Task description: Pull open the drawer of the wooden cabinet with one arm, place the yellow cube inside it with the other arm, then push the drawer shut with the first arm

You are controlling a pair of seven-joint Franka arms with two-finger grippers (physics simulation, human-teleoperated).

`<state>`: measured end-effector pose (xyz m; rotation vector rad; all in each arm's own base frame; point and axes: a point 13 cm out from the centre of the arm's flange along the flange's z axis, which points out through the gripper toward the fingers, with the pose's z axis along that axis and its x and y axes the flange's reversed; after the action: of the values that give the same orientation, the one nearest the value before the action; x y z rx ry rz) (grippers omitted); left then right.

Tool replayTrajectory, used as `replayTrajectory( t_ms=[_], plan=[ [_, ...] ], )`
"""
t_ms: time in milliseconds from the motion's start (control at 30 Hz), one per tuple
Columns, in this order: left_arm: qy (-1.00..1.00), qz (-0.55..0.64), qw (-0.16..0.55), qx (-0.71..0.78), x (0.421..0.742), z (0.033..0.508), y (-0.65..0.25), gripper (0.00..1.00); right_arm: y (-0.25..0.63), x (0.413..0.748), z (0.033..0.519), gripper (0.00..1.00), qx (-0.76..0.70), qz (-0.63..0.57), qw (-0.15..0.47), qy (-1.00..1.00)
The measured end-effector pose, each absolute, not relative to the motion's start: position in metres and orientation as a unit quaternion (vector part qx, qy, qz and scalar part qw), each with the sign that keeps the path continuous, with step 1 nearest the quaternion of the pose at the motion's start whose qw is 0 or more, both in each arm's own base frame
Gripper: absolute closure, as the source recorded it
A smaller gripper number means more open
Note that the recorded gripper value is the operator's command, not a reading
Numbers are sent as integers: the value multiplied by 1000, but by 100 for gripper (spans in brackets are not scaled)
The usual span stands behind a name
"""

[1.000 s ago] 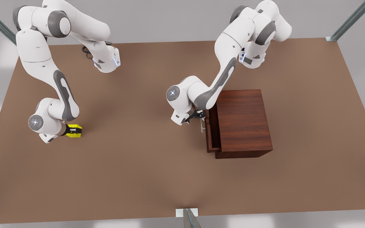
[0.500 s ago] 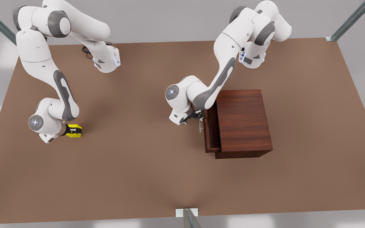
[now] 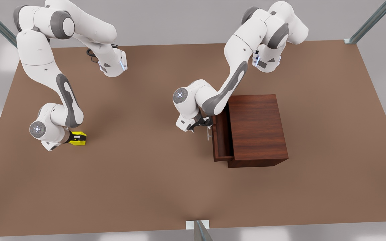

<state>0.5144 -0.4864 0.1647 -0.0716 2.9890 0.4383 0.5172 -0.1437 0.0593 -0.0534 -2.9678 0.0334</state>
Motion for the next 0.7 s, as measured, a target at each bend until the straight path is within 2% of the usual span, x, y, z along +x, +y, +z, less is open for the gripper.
replayTrajectory(
  t_ms=[700],
  plan=[
    [989,131,72,-13,512,170,-509,0,-142,512,57,0,-18,10,93,-995]
  ],
)
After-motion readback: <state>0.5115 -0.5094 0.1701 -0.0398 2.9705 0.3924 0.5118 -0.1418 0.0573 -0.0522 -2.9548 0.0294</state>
